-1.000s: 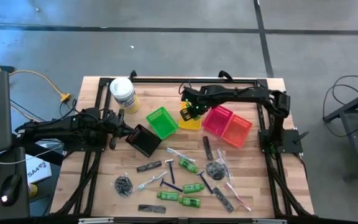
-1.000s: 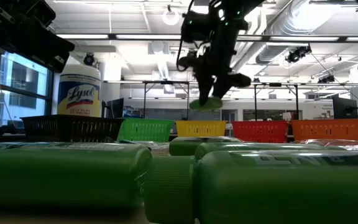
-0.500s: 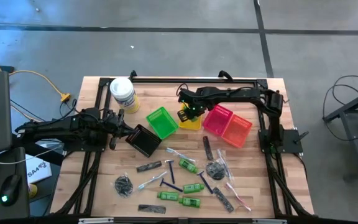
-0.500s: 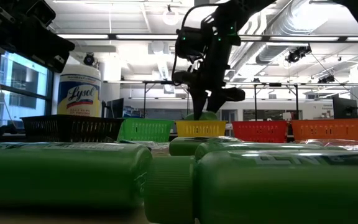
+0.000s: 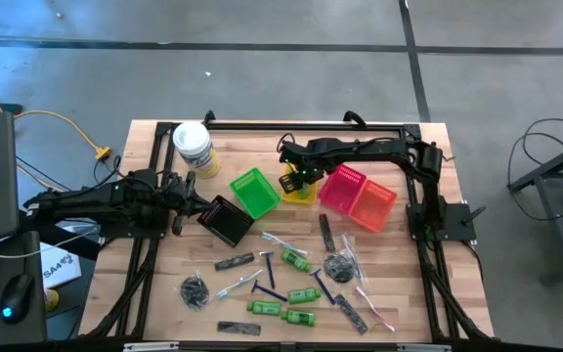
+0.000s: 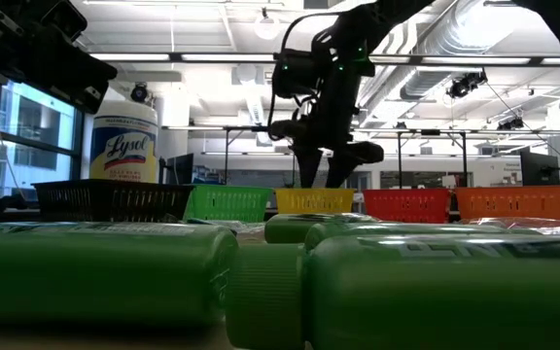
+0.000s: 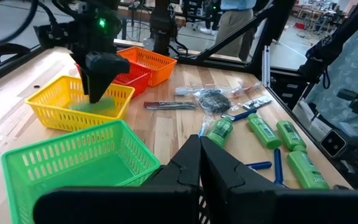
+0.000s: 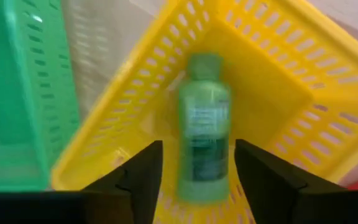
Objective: Pick & Place Travel size toiletries
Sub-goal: Put the green shampoo into the yellow bin, then put the blue toothbrush into the green bin
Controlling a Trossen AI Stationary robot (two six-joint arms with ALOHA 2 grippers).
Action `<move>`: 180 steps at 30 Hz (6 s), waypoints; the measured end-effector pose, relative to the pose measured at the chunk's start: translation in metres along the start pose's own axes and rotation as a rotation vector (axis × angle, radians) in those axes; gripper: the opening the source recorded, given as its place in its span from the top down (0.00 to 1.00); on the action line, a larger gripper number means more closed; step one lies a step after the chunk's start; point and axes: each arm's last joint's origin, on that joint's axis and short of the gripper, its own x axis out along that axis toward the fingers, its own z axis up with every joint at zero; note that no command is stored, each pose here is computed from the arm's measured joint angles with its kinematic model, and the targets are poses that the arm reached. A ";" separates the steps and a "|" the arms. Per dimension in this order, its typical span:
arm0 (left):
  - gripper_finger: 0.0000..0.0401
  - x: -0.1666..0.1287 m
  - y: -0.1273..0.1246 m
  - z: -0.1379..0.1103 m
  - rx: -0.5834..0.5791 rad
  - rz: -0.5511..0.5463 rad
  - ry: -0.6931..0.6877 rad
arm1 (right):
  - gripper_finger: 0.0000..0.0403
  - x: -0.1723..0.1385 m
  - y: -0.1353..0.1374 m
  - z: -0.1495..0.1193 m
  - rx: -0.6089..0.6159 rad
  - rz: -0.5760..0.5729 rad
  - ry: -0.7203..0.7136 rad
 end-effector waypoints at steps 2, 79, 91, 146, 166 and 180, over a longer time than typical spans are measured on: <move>1.00 0.000 0.000 0.000 0.000 0.000 0.000 | 0.48 0.000 0.001 0.000 -0.012 0.006 -0.004; 1.00 0.000 0.002 0.001 0.035 0.080 -0.012 | 0.99 -0.076 -0.149 -0.252 -0.763 0.826 -1.158; 1.00 0.059 -0.012 0.004 0.107 0.041 0.247 | 0.99 -0.079 -0.149 -0.252 -0.747 0.843 -1.177; 0.52 0.272 -0.019 -0.025 0.393 -0.151 0.778 | 0.99 -0.075 -0.150 -0.253 -0.755 0.828 -1.146; 0.95 0.278 -0.018 -0.035 0.398 -0.153 0.782 | 0.99 -0.074 -0.150 -0.253 -0.758 0.824 -1.142; 0.98 0.284 -0.020 -0.009 0.428 -0.079 0.802 | 0.99 -0.074 -0.150 -0.253 -0.758 0.824 -1.141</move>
